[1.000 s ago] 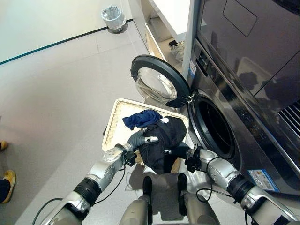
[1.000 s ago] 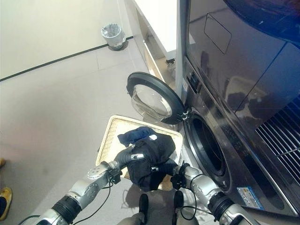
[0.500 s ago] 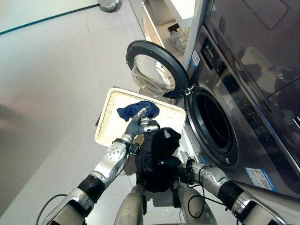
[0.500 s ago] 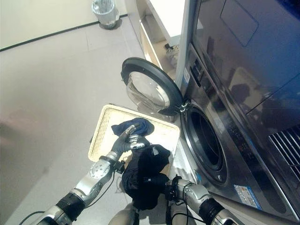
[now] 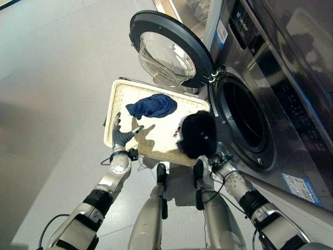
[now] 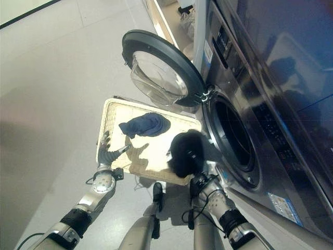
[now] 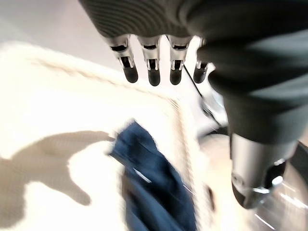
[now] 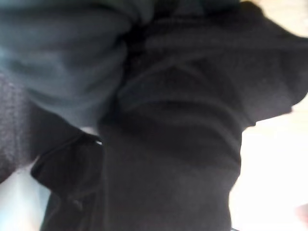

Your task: Put the clothes into the washing machine.

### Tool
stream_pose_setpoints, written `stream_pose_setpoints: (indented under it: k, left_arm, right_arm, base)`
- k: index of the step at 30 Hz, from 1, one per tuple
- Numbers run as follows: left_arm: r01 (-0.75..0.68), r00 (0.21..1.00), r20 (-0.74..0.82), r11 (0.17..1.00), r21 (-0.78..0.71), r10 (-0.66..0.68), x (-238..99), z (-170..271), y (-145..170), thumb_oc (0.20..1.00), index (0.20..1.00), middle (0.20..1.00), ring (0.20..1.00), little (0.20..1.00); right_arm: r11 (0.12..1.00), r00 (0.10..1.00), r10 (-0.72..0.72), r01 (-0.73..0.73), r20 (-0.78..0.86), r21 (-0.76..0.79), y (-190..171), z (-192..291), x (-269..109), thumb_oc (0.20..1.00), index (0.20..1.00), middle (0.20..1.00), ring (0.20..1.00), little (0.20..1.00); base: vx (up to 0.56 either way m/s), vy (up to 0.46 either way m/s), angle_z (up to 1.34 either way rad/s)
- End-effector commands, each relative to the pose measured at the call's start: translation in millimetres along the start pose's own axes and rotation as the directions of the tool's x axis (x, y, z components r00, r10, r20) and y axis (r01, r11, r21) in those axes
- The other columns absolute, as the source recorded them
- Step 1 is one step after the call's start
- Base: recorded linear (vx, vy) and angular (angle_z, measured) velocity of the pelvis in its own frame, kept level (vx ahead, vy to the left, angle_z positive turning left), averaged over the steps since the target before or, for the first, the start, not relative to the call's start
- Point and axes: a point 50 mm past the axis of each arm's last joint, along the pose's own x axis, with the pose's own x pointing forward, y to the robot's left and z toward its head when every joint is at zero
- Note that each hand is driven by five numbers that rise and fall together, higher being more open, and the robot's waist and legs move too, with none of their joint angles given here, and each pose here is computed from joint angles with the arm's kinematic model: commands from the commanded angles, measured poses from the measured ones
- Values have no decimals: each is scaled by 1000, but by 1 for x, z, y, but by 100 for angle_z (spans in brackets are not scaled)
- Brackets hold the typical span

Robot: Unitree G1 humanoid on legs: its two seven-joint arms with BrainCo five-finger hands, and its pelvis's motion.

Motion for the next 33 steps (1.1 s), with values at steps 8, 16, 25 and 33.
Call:
stream_pose_setpoints:
  k: [8,16,25,33]
  left_arm:
    - [-97,991,-108,979,-181,78,-25,-37,9,1000,1000,1000,1000,1000]
    - [-38,998,50,990,-133,45,-7,0,31,1000,1000,1000,1000,1000]
    - [-154,959,223,983,-98,173,25,54,32,1000,1000,1000,1000,1000]
    - [-244,889,397,970,-15,229,53,129,-8,1000,1000,1000,1000,1000]
  right_arm:
    - [811,712,-426,27,558,585,1,175,9,200,200,200,200,200]
    - [820,-297,-569,-285,767,497,7,297,-125,1000,1000,1000,1000,1000]
    - [637,384,-610,-281,693,717,8,254,-46,1000,1000,1000,1000,1000]
    - [715,680,-328,-275,656,643,38,176,15,1000,1000,1000,1000,1000]
  base:
    - [27,-31,-4]
    - [44,-73,-3]
    - [17,46,-10]
    - [-24,97,-10]
